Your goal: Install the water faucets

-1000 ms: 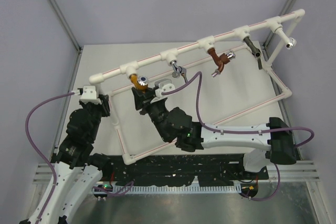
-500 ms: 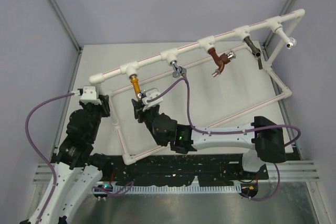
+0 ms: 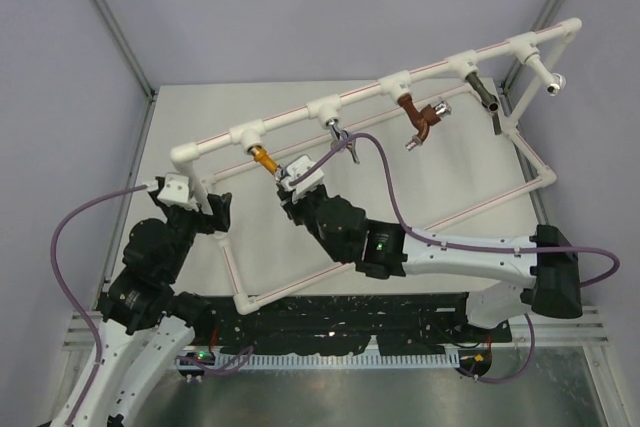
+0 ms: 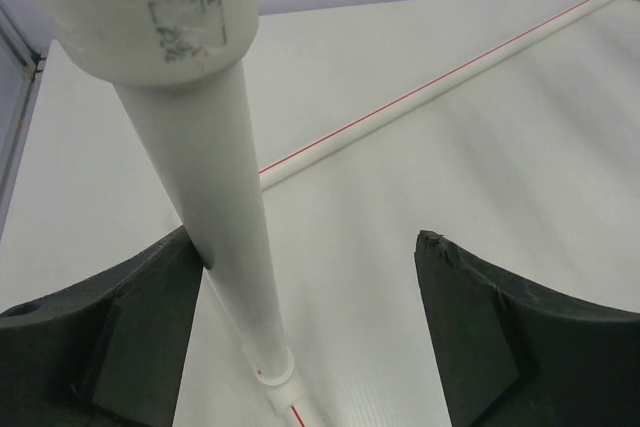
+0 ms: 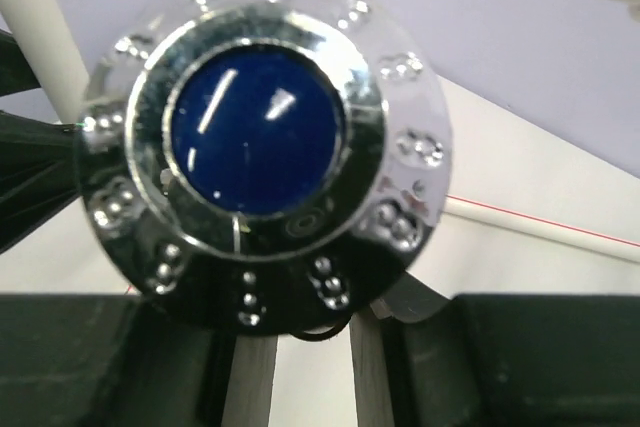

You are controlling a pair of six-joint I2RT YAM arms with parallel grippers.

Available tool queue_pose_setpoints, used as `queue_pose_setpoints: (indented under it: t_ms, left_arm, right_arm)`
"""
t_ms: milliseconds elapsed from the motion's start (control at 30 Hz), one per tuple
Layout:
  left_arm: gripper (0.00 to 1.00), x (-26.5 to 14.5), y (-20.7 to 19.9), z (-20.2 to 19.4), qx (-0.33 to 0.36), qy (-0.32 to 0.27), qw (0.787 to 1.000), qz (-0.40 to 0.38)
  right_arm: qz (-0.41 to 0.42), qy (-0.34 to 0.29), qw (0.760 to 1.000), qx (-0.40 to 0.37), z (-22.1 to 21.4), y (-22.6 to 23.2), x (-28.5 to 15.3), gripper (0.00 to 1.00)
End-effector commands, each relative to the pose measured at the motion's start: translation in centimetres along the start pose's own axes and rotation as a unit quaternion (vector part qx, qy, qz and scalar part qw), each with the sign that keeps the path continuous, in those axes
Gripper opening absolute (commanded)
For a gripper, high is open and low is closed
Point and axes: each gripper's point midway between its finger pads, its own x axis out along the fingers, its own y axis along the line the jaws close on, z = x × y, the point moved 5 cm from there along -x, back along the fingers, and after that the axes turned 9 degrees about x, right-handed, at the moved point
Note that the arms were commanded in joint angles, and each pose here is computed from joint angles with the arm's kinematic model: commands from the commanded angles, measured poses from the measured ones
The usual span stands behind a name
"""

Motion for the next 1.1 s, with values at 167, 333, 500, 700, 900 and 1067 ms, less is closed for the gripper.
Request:
queue_pose_setpoints:
  t_ms: [167,333,500,700,900,1067]
  left_arm:
    - [0.91,-3.8,-1.9,2.2,0.031,-0.049,0.992,-0.116]
    - [0.92,-5.9,-2.6,3.3,0.093,-0.113,0.974,-0.175]
    - [0.96,-7.8,-4.9,4.7,0.161,-0.216,0.923,-0.274]
    - [0.96,-9.0,-7.9,5.5,0.182,-0.255,0.861,-0.401]
    - [0.89,-8.5,-9.7,6.0,0.16,-0.23,0.83,-0.483]
    - [0.8,-8.3,-10.6,6.3,0.142,-0.224,0.809,-0.524]
  right_arm:
    - [0.073,-0.006,0.995,-0.063,4.9,-2.5,-3.8,0.05]
    - [0.145,-0.007,0.984,-0.104,5.5,-3.2,-6.0,0.05]
    - [0.245,0.048,0.953,-0.171,3.4,-2.1,-7.6,0.05]
    - [0.321,0.082,0.92,-0.211,1.4,-0.8,-8.3,0.05]
    - [0.355,0.085,0.901,-0.234,0.9,-0.3,-8.5,0.05]
    - [0.365,0.093,0.894,-0.241,0.5,-0.1,-8.6,0.05]
